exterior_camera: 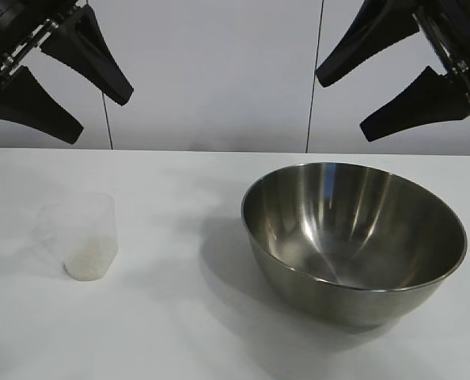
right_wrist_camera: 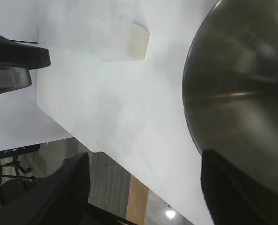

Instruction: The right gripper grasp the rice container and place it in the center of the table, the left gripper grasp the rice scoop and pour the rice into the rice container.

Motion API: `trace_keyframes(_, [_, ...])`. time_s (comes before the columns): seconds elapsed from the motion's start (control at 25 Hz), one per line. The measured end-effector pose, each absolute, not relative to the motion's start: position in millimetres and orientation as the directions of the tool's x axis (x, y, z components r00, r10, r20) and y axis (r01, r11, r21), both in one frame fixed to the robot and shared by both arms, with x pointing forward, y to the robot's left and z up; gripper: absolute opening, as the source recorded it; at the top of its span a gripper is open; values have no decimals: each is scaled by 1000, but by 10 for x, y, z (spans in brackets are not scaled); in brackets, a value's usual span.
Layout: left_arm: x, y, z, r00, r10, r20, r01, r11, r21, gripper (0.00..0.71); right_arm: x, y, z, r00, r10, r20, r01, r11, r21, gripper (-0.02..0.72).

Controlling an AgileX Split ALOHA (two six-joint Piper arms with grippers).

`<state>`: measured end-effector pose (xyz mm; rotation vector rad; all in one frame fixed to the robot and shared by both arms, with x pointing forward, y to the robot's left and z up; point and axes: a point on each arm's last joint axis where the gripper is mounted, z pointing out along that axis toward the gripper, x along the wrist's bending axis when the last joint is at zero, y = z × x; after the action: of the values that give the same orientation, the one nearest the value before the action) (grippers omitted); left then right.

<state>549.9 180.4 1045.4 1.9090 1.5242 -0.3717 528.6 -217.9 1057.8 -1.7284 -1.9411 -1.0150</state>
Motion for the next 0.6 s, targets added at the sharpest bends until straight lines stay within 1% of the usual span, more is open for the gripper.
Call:
trace_keyframes(0.36, [5499,1804,10454,281,756,-591,943,-105,315,507,5278,-2185,10570,-200,716,668,961,12,275,465])
trace_keyframes(0.48, [5499,1804,10454,281,756,-591,943,-105,315,507,5254,-2222,10552,-232,752,617,960,75,270,465])
trace_keyframes(0.6, [5499,1804,10454,281,756,-591,943,-105,315,507,5259,-2315,10617,-262,822,506,957,151,249,465])
